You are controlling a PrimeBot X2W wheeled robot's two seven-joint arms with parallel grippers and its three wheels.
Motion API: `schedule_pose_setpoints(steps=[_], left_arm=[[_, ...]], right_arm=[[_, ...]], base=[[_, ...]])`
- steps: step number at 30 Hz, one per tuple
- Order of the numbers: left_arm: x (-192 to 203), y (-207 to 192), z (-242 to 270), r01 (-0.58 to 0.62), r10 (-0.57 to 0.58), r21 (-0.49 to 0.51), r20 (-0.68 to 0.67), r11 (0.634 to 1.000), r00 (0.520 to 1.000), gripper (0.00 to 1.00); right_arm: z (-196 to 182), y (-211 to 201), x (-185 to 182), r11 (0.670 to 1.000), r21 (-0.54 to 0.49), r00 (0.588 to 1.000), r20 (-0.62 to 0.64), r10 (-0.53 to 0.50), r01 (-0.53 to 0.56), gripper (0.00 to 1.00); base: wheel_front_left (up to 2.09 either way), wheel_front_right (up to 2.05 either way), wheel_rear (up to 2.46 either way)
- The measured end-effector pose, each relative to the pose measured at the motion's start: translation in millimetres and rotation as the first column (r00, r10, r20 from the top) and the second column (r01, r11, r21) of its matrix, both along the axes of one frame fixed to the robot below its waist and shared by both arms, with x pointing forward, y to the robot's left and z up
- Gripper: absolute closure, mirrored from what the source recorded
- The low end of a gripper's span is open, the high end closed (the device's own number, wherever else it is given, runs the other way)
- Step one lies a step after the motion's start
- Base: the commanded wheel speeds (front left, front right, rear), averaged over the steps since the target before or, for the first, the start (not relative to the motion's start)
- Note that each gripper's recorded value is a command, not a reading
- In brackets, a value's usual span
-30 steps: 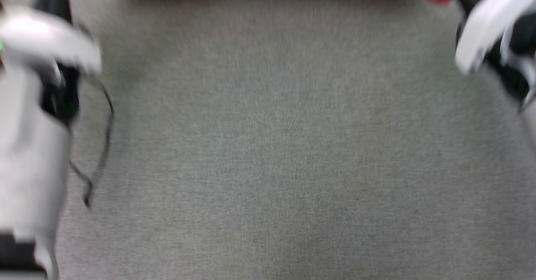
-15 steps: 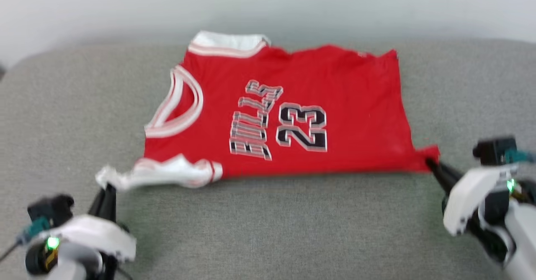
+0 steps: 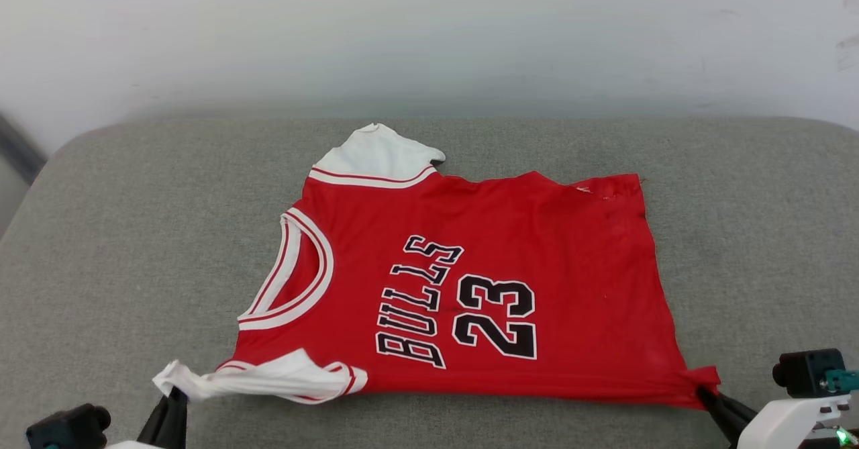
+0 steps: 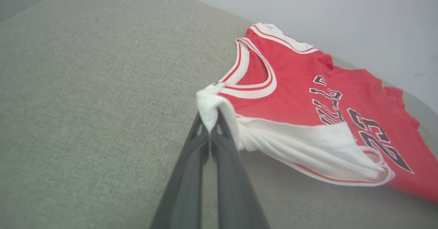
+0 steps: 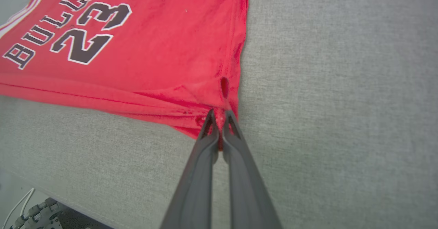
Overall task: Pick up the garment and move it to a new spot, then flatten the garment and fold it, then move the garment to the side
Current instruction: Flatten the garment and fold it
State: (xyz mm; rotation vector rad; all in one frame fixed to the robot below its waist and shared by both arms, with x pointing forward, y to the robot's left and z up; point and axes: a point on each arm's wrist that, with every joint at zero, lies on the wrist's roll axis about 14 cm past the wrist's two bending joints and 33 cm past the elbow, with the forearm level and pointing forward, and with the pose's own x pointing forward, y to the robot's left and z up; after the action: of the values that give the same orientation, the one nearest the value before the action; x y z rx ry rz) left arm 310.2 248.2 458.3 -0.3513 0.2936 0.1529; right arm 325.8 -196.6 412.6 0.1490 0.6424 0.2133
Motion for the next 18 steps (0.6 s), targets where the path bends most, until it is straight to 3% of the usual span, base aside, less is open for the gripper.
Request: schedule_pose_setpoints(steps=[8, 18], left_arm=[[52.4, -20.3, 36.8, 0.08, -0.08, 0.005, 0.12, 0.997, 0.99, 1.0], [111.9, -23.9, 13.3, 0.133, -0.132, -0.003, 0.07, 0.991, 0.989, 1.0]], right_arm=[[16.9, 9.5, 26.3, 1.0, -0.022, 1.0, -0.004, 0.007, -0.007, 1.0], [6.9, 18.5, 75.3, 0.998, -0.038, 0.998, -0.047, 0.042, -0.044, 1.0]], base=[[0.0, 0.0, 0.0], [0.0, 0.0, 0.0]])
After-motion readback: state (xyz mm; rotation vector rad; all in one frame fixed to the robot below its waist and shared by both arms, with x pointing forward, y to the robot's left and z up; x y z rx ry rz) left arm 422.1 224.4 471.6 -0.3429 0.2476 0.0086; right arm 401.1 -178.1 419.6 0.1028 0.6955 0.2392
